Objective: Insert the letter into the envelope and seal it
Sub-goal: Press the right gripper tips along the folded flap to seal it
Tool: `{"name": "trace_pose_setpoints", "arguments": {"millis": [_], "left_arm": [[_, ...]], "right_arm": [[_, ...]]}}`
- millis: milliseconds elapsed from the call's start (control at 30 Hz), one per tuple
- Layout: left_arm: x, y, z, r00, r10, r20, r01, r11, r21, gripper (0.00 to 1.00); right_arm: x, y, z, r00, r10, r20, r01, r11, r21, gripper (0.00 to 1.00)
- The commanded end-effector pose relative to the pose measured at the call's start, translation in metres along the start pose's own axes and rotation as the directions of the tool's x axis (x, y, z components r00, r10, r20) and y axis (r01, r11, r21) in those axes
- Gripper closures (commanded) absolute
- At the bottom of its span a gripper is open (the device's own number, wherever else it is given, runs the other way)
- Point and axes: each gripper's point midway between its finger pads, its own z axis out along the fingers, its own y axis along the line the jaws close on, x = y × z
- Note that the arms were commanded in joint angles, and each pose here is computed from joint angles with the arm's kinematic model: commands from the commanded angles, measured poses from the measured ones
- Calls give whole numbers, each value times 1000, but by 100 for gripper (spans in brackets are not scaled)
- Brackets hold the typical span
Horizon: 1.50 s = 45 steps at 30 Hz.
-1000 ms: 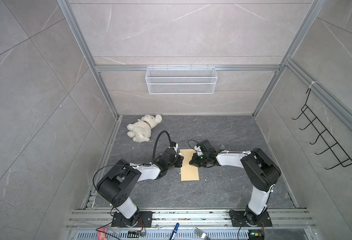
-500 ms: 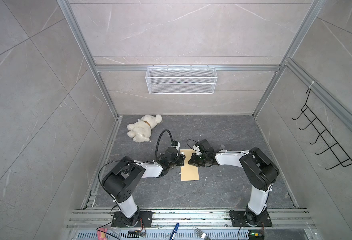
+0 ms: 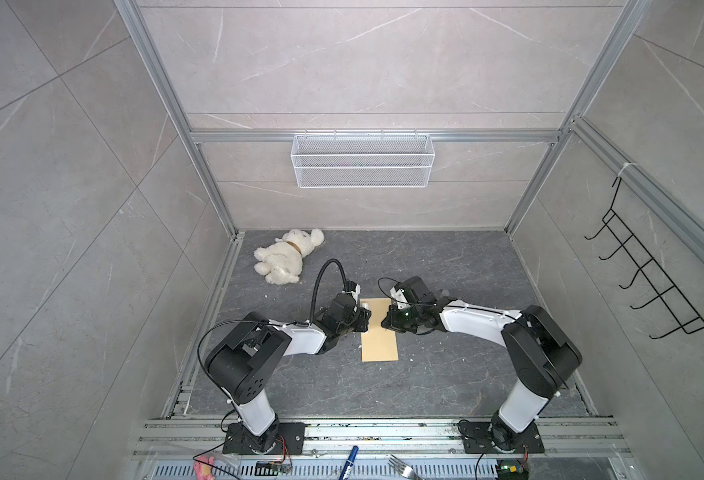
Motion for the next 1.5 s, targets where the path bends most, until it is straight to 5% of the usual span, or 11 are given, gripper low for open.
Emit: {"name": "trace_pose_setpoints", "arguments": {"millis": [0, 867, 1467], "left_arm": [[-6, -1, 3, 1000, 11, 10, -11, 1000, -14, 100], [-11, -2, 11, 1000, 6, 17, -6, 1000, -18, 100], [-7, 2, 17, 1000, -2, 2, 2, 1000, -30, 100]], "right_arm": [[-7, 11, -13, 999, -37, 26, 37, 999, 0, 100], [15, -28, 52, 992, 23, -123, -8, 993, 115, 100], [52, -53, 29, 984, 14, -176, 19, 983, 185, 100]]}}
